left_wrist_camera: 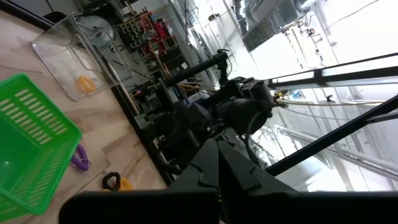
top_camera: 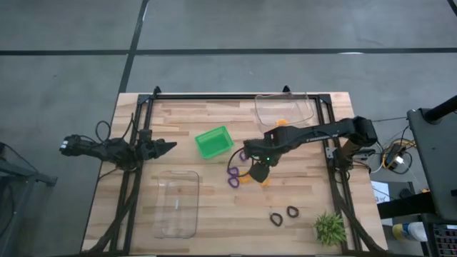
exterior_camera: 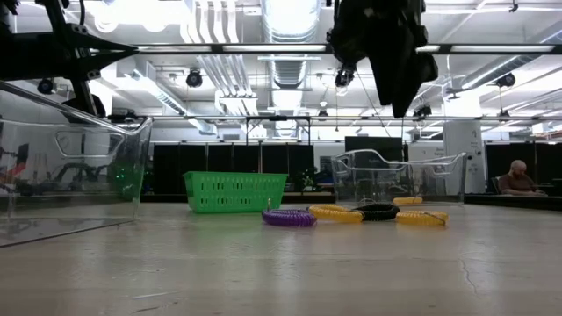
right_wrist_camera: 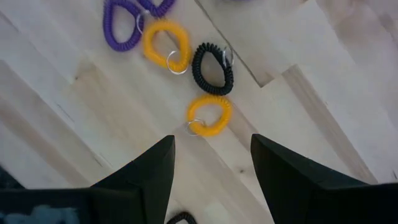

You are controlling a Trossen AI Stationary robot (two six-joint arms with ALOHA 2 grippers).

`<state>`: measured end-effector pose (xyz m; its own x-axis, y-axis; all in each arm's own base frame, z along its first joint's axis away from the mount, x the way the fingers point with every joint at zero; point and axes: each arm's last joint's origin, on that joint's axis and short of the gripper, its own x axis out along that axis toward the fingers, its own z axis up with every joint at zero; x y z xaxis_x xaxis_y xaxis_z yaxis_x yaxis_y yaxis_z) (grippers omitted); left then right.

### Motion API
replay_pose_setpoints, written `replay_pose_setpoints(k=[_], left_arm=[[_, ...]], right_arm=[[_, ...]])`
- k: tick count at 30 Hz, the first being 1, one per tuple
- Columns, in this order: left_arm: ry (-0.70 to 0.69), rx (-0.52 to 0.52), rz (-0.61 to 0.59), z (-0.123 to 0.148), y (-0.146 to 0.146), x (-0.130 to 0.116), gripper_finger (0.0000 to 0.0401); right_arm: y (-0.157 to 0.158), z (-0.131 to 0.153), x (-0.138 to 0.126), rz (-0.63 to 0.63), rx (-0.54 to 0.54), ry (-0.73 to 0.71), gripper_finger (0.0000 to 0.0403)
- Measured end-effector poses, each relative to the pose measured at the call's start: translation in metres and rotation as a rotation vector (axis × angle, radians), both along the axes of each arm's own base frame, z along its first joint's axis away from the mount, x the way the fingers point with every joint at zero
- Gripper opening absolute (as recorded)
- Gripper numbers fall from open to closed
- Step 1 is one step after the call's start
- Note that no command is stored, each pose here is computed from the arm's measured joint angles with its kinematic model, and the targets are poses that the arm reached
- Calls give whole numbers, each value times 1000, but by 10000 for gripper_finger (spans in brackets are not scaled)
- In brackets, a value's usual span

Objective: Sort spring keychains
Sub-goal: Put the right yellow spring keychain into the top transparent bin

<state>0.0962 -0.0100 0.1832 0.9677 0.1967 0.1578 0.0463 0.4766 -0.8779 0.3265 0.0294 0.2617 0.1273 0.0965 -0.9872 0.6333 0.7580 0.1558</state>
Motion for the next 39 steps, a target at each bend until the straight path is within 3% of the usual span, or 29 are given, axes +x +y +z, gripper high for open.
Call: replay_pose_setpoints(k=[13,20,27,39], left_arm=[[-1,-2,-1,0,0,0,0],[-1,-2,0,0,0,0,0],[-1,-2,-1,0,0,0,0],[0,-3,11,0,0,0,0]], right_arm=[[2,-49,13,92,2,155,205],[4,-71,7,108,11,207,205],[5,-94,3,94,61,182,205],[4,-121,-7,39,57,162,197]])
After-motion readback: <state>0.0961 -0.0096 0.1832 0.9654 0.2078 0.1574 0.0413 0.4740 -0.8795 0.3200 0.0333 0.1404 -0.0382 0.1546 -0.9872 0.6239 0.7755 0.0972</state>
